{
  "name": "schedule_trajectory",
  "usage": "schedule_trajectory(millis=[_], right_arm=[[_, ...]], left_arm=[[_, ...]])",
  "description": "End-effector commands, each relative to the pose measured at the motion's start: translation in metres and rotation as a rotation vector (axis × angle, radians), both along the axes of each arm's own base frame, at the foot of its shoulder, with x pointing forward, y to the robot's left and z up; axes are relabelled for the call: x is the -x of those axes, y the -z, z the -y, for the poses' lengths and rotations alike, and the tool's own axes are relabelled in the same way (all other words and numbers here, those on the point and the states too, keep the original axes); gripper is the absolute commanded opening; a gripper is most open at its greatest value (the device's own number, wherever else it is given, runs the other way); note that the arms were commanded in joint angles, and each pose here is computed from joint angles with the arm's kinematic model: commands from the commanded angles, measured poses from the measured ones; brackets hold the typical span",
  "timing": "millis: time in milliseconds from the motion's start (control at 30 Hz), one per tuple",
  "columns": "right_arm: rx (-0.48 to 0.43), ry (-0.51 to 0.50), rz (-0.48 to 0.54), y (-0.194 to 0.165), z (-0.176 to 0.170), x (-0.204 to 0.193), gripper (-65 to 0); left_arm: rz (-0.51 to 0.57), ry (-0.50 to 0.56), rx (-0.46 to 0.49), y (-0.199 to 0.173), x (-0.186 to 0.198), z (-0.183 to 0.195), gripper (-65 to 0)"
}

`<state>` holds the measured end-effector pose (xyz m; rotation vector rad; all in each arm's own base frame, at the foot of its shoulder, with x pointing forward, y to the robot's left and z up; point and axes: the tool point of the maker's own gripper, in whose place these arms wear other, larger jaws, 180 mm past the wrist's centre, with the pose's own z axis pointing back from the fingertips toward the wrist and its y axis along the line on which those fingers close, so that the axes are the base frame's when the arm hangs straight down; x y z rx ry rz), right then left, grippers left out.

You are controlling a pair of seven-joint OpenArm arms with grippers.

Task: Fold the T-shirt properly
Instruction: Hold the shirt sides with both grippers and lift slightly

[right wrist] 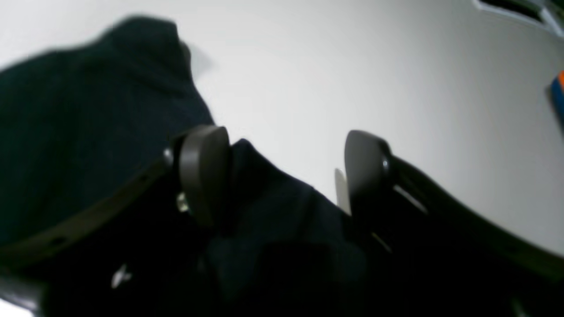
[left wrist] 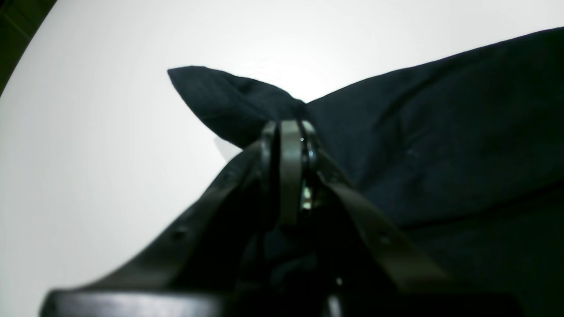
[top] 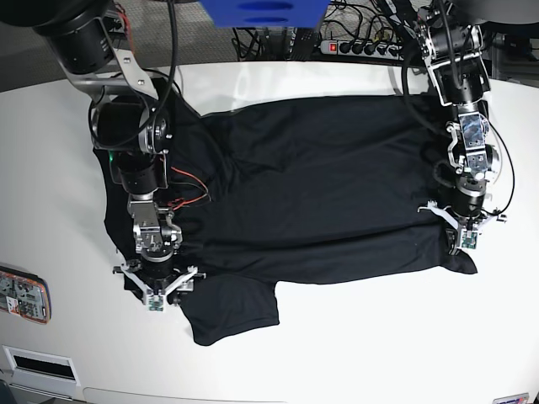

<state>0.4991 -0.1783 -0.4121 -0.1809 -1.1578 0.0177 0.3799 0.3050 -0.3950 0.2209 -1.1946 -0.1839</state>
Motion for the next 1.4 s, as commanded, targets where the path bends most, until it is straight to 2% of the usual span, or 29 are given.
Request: schedule_trajectory(millis=[0,267,333,433,533,833,1000,1100,1200,1233,1300,1367], right_arm=[[0.021,-0.012,0.088,-0.032,-0.001,-0.021,-25.5],[0.029,-0.015,0.082,-0.032,-0.003,-0.021,-25.5],[0.024,-0.014,0.053,-0.025,-0.005,-0.019,-25.5],[-0.008,-0.031,0.02,-0.019,-0.027,-0.018,-25.5],[-0.013,-0.034,0.019,-0.018,-0.031,-0.018,-25.5],[-0.012,-0.029,0.013,-0.015,-0.027,-0.015,-25.7],[-0.021,-0.034,-0.079,0.017,-0.03,0.003,-25.7],[-0.023,-0.036,-0.088,0.02,-0.03,0.006,-25.8],[-0.006,-0.022,-0.09,0.02,-0.015,0.007,-25.9],[-0.004,-0.02,-0.092,0.02,-0.012,0.007,-26.7],[-0.03,-0.055,-0.1,0.022,-0.02,0.007,-34.7],[-0.054,-0.085,-0.109,0.026,-0.027,0.01,-52.4]], left_arm=[[0.071,-0.003,-0.015,-0.023,-0.012,-0.007,-65.0],[0.076,-0.001,-0.003,-0.023,-0.014,-0.002,-65.0],[0.076,-0.001,-0.003,-0.023,-0.014,-0.002,-65.0],[0.074,-0.001,-0.003,-0.022,-0.013,-0.002,-65.0],[0.074,-0.001,-0.003,-0.022,-0.013,-0.002,-65.0],[0.073,-0.001,-0.001,-0.021,-0.013,-0.001,-65.0],[0.069,-0.001,-0.001,-0.02,-0.012,-0.001,-65.0],[0.069,-0.001,-0.001,-0.02,-0.012,-0.001,-65.0],[0.069,-0.001,-0.001,-0.02,-0.012,-0.001,-65.0],[0.069,-0.001,-0.001,-0.02,-0.012,-0.001,-65.0],[0.069,-0.001,-0.001,-0.02,-0.012,-0.001,-65.0],[0.069,-0.001,-0.001,-0.02,-0.012,-0.001,-65.0]])
